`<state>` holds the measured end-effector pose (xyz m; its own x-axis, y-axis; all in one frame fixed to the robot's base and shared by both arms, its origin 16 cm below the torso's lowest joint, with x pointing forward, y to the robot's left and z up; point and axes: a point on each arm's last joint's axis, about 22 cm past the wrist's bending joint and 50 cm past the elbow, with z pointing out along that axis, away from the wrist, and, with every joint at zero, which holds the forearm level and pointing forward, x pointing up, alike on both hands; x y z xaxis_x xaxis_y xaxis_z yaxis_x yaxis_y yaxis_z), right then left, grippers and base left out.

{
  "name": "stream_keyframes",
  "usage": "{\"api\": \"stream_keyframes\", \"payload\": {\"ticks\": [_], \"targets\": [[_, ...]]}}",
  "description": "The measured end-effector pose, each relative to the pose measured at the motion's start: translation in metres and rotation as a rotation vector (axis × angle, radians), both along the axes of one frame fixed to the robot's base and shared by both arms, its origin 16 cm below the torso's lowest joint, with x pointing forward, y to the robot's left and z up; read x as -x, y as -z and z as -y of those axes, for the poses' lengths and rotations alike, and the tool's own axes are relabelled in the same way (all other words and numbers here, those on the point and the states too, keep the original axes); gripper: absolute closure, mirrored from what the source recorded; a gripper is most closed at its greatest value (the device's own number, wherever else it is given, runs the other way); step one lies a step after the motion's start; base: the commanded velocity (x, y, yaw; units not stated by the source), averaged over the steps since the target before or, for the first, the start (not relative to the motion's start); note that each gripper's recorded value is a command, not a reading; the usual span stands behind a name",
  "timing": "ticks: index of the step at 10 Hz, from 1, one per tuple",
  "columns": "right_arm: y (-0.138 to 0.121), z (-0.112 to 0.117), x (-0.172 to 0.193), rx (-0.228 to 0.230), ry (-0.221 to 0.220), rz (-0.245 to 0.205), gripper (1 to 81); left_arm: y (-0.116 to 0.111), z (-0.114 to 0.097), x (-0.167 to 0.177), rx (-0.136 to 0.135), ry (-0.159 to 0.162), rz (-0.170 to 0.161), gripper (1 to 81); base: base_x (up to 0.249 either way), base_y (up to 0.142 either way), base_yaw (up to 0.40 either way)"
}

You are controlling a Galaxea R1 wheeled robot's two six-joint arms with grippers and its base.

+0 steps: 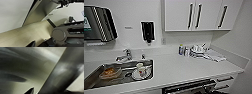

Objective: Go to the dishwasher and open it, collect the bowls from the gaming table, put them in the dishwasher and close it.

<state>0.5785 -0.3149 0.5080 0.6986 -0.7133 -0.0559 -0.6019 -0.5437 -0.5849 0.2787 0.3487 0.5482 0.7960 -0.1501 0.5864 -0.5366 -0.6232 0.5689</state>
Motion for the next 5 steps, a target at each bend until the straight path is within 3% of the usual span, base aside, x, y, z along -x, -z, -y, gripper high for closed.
{"api": "stream_keyframes", "payload": {"ticks": [2, 3, 4, 5], "targets": [[0.009, 0.001, 0.010, 0.014, -0.017, -0.014, 1.0, 0.000, 0.000, 0.000, 0.000, 0.000, 0.000, 1.0, -0.146, 0.000, 0.000], [0.020, 0.001, 0.024, 0.024, -0.035, -0.048, 1.0, 0.001, 0.000, 0.001, -0.002, 0.001, -0.003, 1.0, -0.163, 0.000, 0.000], [0.036, 0.001, 0.049, 0.041, -0.071, -0.103, 1.0, 0.001, 0.000, 0.002, -0.003, 0.001, -0.005, 1.0, -0.163, 0.000, 0.000], [0.058, 0.000, 0.079, 0.040, -0.062, -0.169, 1.0, 0.001, 0.000, 0.002, -0.002, 0.001, -0.005, 1.0, 0.000, 0.000, 0.000]]}}
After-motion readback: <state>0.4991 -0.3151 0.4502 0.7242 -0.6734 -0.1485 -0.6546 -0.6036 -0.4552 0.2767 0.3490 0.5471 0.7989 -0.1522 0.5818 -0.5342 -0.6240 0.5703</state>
